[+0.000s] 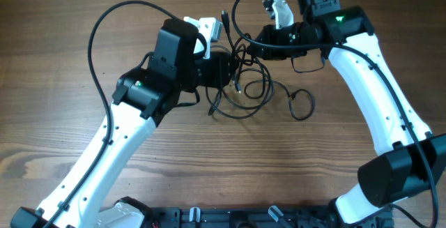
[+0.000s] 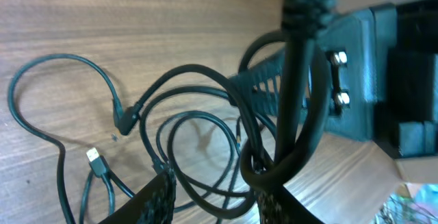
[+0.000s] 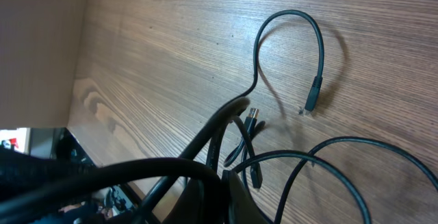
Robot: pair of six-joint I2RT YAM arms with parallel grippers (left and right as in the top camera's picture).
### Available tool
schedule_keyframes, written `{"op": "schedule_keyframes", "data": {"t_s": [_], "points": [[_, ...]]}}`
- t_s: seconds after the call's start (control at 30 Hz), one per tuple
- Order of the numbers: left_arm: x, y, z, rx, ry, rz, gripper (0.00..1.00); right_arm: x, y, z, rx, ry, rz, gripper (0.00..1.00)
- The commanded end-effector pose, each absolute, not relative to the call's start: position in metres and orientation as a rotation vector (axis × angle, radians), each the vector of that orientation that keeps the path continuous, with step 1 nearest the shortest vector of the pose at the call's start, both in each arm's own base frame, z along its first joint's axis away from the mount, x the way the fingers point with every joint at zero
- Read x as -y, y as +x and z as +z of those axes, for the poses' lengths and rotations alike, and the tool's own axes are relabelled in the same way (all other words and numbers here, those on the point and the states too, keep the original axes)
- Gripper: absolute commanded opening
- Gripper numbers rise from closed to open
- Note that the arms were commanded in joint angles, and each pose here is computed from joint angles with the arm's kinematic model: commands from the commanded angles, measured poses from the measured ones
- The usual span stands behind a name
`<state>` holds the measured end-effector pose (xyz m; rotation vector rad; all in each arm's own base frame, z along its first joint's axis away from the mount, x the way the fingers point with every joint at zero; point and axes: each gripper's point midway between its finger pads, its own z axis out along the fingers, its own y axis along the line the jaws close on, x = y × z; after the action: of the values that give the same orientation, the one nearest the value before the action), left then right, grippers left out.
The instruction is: Untangle cables
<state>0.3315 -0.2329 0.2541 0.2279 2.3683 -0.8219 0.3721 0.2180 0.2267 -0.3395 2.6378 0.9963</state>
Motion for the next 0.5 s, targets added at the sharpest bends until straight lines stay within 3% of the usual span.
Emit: {"op": "schedule_keyframes", "data": {"t_s": [0.0,0.33,0.37,0.43,0.47], "points": [[0.229,0.351,0.247,-2.342,0.207,-0.726,0.39,-0.222,0.368,0.236,-2.606,-0.377,1.035,0.04],[0.245,0.385,0.27,-2.188,0.12,-0.814,0.38,-0.222,0.363,0.236,-2.623,-0.377,1.056,0.04],[0.245,0.388,0.274,-2.169,0.12,-0.819,0.33,-0.222,0.362,0.236,-2.625,-0.378,1.055,0.04],[0.239,0.395,0.279,-2.146,0.074,-0.818,0.04,-0.222,0.361,0.235,-2.625,-0.39,1.051,0.04],[0.231,0.399,0.277,-2.151,0.011,-0.801,0.04,-0.222,0.361,0.235,-2.623,-0.4,1.049,0.04]]}}
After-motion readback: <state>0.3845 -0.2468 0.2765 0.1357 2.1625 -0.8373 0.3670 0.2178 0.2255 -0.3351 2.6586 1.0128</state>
